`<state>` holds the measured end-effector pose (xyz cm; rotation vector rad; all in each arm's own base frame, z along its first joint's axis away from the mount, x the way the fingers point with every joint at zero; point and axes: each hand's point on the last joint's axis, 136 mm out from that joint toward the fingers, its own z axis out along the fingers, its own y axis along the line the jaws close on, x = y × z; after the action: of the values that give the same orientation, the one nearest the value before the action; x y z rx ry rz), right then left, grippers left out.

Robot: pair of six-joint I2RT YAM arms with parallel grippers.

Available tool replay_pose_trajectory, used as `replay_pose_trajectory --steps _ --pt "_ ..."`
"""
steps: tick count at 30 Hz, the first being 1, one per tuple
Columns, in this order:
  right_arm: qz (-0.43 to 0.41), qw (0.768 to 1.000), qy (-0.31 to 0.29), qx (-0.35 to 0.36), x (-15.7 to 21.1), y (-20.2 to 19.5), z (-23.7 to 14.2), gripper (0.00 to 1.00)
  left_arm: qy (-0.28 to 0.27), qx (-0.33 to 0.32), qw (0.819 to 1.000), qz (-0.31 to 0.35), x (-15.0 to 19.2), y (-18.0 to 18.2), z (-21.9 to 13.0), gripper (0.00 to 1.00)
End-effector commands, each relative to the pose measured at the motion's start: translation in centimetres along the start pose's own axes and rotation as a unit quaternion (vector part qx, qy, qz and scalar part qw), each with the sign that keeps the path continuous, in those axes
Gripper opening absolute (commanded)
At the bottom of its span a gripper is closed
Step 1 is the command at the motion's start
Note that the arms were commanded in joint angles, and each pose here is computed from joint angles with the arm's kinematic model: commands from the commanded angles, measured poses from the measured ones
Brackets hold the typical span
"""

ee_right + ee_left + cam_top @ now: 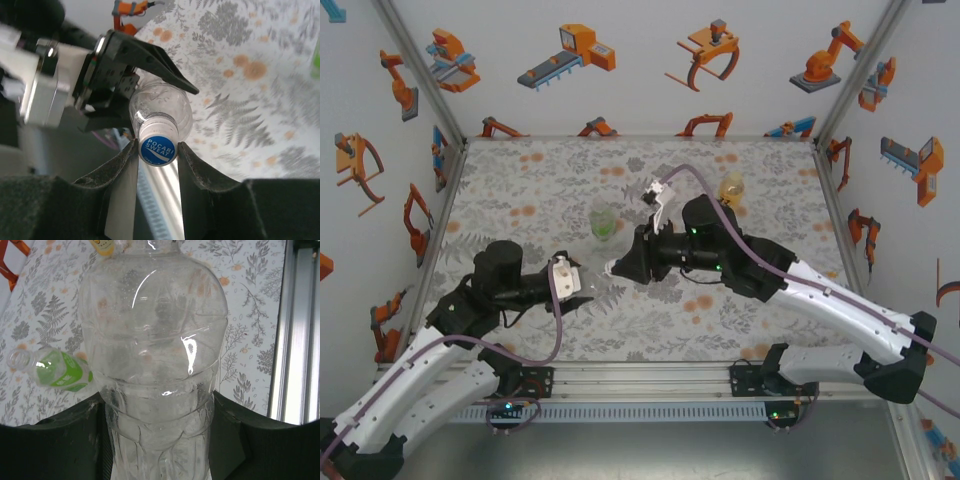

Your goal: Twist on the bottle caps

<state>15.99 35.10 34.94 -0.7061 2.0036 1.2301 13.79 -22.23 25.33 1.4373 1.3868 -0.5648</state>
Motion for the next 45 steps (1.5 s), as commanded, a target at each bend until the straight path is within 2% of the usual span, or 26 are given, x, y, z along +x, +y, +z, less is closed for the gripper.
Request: replay_pose_trajectory --steps 1,4,9,17,20,24,27,29,30,34,37,40,45 --pt "0.191 0.981 -0.016 0.038 0.3 -1.6 1.1 0.18 -0.059 -0.017 0.998 0.029 -3.0 0.9 -0.5 0.0" --pt "0.204 0.978 0.0 0.05 0.4 -1.4 1.3 0.26 -0.059 -0.015 0.998 0.027 -3.1 0.9 -0.3 0.0" --pt "0.188 0.981 0.01 0.051 0.3 -1.1 1.2 0.5 -0.06 -0.008 0.998 0.025 -3.1 0.8 -0.2 0.0" --pt "0.056 0.997 -0.026 0.047 -2.7 0.7 -2.0 0.73 -0.058 -0.004 0.998 0.027 -3.0 0.7 -0.2 0.0" --pt "-0.006 0.999 -0.037 0.031 -3.9 2.0 -3.1 0.78 -0.056 0.001 0.998 0.026 -2.9 0.6 -0.1 0.0" --pt "-0.144 0.989 -0.029 0.007 -4.0 3.4 -4.1 0.75 -0.057 0.014 0.998 0.024 -2.9 0.3 0.2 0.0" --pt "-0.272 0.962 -0.017 -0.009 -3.3 4.0 -4.4 0.68 -0.058 0.033 0.998 0.021 -3.0 -0.2 0.4 0.0" --pt "-0.356 0.934 -0.007 -0.034 -2.6 4.6 -4.4 0.67 -0.059 0.045 0.997 0.018 -3.0 -0.5 0.6 0.0" --pt "-0.396 0.917 0.0 -0.051 -2.0 5.0 -4.4 0.67 -0.061 0.05 0.997 0.017 -3.1 -0.6 0.6 0.0" --pt "-0.552 0.821 0.025 -0.141 1.3 6.5 -5.0 0.62 -0.063 0.069 0.995 0.014 -3.1 -1.2 0.7 0.0" --pt "-0.603 0.776 0.033 -0.182 2.8 7.0 -5.3 0.57 -0.065 0.079 0.995 0.014 -3.2 -1.5 0.7 0.0" --pt "-0.618 0.757 0.044 -0.207 3.7 7.2 -5.3 0.52 -0.069 0.088 0.994 0.014 -3.3 -1.8 0.6 0.0" --pt "-0.615 0.757 0.054 -0.216 4.0 7.0 -4.2 0.48 -0.071 0.1 0.992 0.011 -3.4 -2.0 0.7 0.0"
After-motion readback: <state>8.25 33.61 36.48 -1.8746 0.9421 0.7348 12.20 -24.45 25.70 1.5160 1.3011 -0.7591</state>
